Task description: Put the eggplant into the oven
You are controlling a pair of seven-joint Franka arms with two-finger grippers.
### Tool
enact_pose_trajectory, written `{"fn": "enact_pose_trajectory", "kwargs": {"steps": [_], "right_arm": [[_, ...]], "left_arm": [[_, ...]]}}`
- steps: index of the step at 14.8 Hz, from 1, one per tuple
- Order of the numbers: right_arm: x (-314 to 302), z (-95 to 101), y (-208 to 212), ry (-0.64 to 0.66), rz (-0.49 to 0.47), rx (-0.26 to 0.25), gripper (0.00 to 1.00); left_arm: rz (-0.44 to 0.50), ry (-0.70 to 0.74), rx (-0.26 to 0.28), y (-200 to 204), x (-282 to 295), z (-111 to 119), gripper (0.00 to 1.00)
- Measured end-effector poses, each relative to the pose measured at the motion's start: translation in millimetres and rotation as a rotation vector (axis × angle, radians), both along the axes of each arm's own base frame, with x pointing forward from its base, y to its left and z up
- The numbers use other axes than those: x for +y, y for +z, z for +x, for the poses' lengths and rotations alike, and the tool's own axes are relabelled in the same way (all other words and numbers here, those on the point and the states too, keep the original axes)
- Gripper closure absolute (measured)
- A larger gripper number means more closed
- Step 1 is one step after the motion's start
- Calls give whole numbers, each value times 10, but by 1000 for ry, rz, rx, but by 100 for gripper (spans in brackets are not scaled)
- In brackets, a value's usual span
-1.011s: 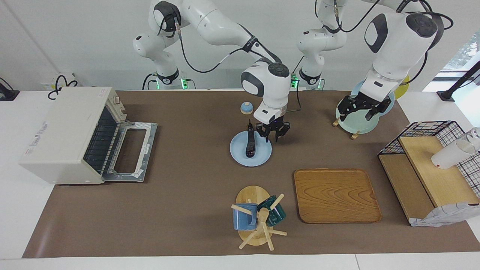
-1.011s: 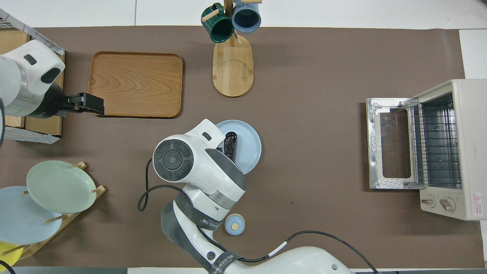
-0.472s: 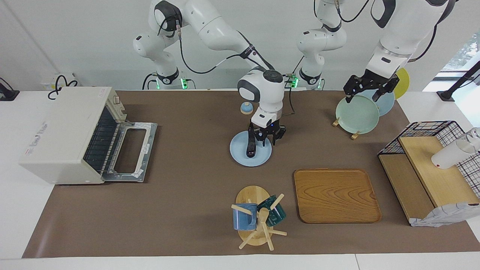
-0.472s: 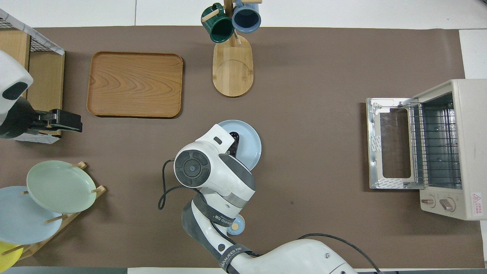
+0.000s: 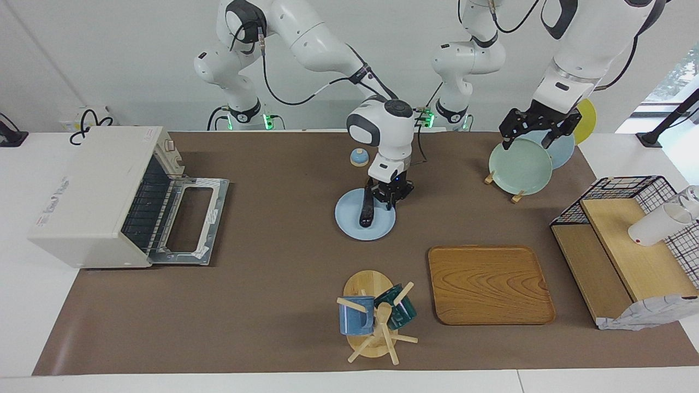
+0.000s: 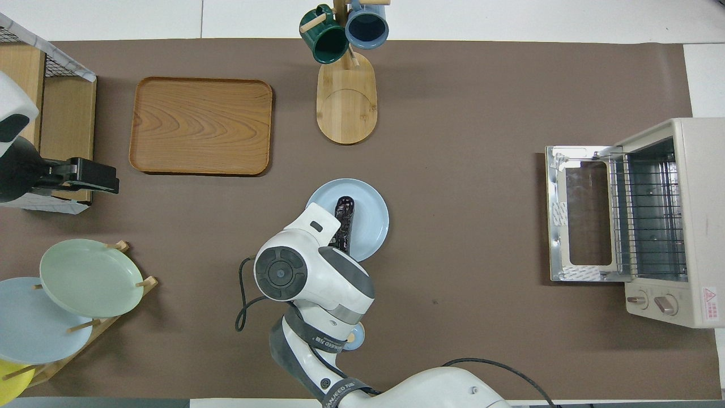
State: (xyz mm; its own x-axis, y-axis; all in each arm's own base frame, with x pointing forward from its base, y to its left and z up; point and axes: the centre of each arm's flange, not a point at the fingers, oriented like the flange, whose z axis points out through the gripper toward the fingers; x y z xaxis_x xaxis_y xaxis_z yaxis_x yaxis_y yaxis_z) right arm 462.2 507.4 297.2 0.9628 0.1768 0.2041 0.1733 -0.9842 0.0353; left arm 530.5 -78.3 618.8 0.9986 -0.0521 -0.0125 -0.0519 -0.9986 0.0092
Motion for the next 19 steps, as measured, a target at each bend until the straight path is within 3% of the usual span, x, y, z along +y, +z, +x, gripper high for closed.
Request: {"fn": "enact_pose_trajectory", "kwargs": {"steps": [5, 8, 11, 13, 19], "right_arm": [[-121, 66, 144, 94, -193, 13, 97], [-517, 417, 420, 113, -301, 34, 97], [-1269, 882, 676, 68, -336, 81, 97], [-1861, 1093, 782, 28, -342, 111, 97], [-3584, 1157, 934, -52, -346, 218, 97]], "left_arm": [[-6, 4, -1, -94, 16, 173, 0], [-6, 2, -2, -68, 5, 183, 0], [-2, 2, 30, -106, 8, 149, 0], [0, 2, 44, -115, 11, 133, 0], [0, 2, 44, -106, 11, 125, 0]]}}
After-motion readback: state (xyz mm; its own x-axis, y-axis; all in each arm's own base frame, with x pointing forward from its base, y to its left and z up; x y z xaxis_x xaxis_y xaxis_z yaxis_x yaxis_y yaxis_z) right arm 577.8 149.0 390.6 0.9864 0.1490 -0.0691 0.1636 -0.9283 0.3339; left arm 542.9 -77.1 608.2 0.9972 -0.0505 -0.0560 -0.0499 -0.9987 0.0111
